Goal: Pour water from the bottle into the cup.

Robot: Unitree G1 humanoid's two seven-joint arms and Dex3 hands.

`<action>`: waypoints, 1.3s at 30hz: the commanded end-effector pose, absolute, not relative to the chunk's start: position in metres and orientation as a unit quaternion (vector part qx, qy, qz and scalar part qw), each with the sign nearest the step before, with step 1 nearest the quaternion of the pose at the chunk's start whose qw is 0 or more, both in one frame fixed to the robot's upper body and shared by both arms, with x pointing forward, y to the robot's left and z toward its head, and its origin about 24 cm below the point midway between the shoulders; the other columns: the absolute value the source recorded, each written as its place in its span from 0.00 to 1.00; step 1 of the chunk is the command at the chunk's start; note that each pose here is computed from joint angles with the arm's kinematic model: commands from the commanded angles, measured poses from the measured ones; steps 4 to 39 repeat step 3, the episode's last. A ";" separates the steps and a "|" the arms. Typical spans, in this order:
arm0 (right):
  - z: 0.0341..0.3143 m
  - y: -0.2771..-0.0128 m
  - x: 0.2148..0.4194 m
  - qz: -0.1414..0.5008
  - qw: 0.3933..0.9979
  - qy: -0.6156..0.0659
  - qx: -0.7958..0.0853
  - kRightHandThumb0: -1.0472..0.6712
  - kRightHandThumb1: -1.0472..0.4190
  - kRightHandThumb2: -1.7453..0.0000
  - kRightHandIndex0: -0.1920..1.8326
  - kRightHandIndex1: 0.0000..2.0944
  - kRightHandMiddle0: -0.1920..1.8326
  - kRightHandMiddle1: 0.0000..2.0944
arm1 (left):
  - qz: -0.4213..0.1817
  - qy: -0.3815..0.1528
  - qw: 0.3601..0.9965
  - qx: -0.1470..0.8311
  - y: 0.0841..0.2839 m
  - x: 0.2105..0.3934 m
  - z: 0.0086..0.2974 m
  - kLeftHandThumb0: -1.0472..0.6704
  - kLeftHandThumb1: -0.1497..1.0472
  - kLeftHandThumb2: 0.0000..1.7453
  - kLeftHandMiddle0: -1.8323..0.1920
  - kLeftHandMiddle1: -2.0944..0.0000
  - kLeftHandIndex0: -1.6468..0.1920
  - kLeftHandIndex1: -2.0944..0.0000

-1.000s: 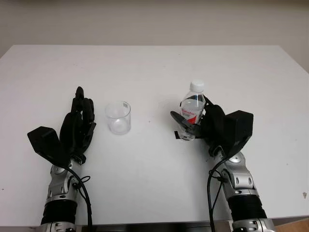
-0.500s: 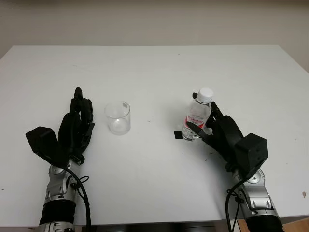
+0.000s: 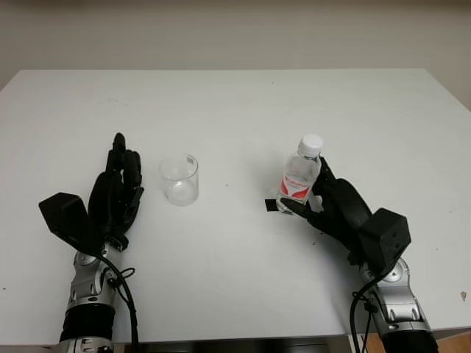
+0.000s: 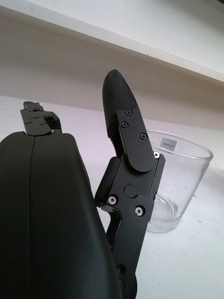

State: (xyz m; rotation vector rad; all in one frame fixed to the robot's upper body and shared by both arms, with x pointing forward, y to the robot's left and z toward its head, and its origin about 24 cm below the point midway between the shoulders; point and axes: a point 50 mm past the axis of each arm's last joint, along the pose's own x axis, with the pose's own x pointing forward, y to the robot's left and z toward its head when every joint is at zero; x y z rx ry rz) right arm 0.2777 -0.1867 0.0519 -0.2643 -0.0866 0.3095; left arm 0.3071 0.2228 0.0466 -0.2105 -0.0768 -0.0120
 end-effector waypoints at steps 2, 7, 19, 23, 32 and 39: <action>0.053 -0.183 0.273 0.167 0.977 -0.060 -0.119 0.00 0.06 0.97 0.00 0.00 0.00 0.00 | -0.002 -0.017 0.995 -0.103 0.225 0.303 0.036 0.18 1.00 0.35 0.98 0.98 0.99 0.97; 0.053 -0.181 0.273 0.167 0.978 -0.062 -0.113 0.00 0.06 0.97 0.00 0.00 0.00 0.00 | -0.003 -0.016 0.995 -0.103 0.225 0.303 0.036 0.18 1.00 0.35 0.98 0.98 0.99 0.97; 0.053 -0.181 0.273 0.167 0.978 -0.062 -0.113 0.00 0.06 0.97 0.00 0.00 0.00 0.00 | -0.003 -0.016 0.995 -0.103 0.225 0.303 0.036 0.18 1.00 0.35 0.98 0.98 0.99 0.97; 0.053 -0.181 0.273 0.167 0.978 -0.062 -0.113 0.00 0.06 0.97 0.00 0.00 0.00 0.00 | -0.003 -0.016 0.995 -0.103 0.225 0.303 0.036 0.18 1.00 0.35 0.98 0.98 0.99 0.97; 0.053 -0.181 0.273 0.167 0.978 -0.062 -0.113 0.00 0.06 0.97 0.00 0.00 0.00 0.00 | -0.003 -0.016 0.995 -0.103 0.225 0.303 0.036 0.18 1.00 0.35 0.98 0.98 0.99 0.97; 0.053 -0.181 0.273 0.167 0.978 -0.062 -0.113 0.00 0.06 0.97 0.00 0.00 0.00 0.00 | -0.003 -0.016 0.995 -0.103 0.225 0.303 0.036 0.18 1.00 0.35 0.98 0.98 0.99 0.97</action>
